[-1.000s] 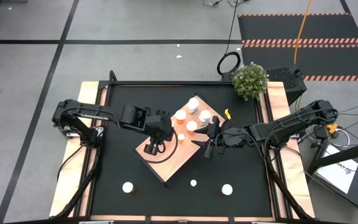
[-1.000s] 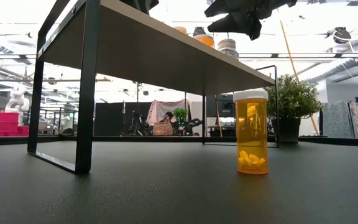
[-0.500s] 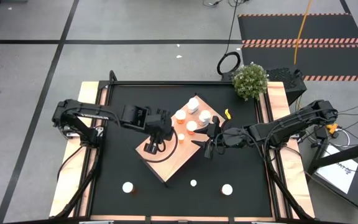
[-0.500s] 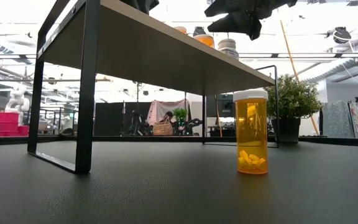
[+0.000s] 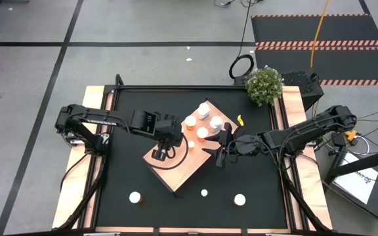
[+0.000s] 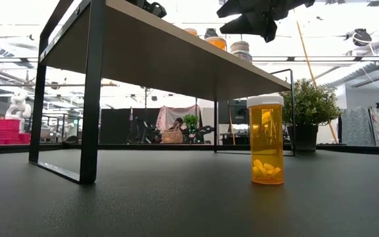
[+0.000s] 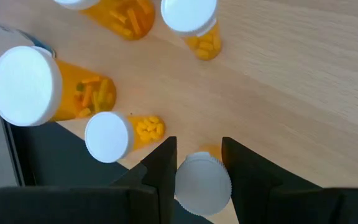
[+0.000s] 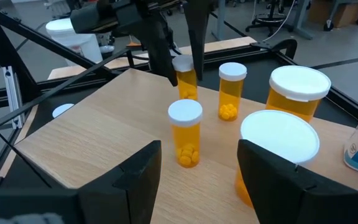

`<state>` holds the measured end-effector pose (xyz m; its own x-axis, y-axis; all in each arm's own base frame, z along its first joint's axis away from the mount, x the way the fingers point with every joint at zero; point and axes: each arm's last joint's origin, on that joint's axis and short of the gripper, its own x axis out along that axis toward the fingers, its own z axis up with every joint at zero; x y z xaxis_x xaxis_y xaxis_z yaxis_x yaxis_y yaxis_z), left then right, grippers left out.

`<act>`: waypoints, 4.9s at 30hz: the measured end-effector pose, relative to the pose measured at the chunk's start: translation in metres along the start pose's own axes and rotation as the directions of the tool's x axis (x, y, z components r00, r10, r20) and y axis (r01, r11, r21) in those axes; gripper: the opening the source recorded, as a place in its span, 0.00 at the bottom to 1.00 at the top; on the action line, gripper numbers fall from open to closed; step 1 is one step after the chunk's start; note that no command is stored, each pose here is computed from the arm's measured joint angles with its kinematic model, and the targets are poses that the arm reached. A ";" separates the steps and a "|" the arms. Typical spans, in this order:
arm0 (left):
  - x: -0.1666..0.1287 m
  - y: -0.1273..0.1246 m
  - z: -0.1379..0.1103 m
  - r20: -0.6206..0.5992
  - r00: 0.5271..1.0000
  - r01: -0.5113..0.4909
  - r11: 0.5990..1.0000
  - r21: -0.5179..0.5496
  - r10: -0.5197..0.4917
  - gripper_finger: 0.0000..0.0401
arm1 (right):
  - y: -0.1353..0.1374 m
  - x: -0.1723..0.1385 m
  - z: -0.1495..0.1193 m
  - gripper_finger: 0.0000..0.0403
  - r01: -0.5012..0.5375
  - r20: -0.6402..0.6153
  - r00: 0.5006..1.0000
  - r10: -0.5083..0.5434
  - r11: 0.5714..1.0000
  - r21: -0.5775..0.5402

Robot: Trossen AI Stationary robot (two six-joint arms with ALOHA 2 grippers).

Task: Pick and place medicine bottles onto shelf by color
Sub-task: Put the small orange pill bottle on the shelf

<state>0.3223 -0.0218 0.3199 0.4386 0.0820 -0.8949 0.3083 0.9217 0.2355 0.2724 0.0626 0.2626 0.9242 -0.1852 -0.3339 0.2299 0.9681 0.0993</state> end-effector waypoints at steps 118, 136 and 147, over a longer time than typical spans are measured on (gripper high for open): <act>-0.071 -0.178 -0.085 0.505 0.854 -0.023 0.977 -0.210 0.129 0.64 | 0.150 0.028 -0.073 0.61 0.040 -0.495 0.869 0.001 0.997 0.072; -0.071 -0.179 -0.084 0.511 0.850 -0.018 0.977 -0.214 0.127 0.64 | 0.147 0.043 -0.086 0.68 0.017 -0.556 0.831 0.020 0.998 0.062; -0.071 -0.179 -0.084 0.510 0.851 -0.020 0.977 -0.211 0.127 0.64 | 0.137 0.061 -0.097 0.66 0.060 -0.622 0.783 0.025 0.991 0.115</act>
<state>0.1650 -0.1603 0.3097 0.8430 -0.0067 -0.5379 0.1149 0.9791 0.1680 0.3306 0.2004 0.1651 0.5394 -0.0160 -0.8419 0.3187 0.9293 0.1865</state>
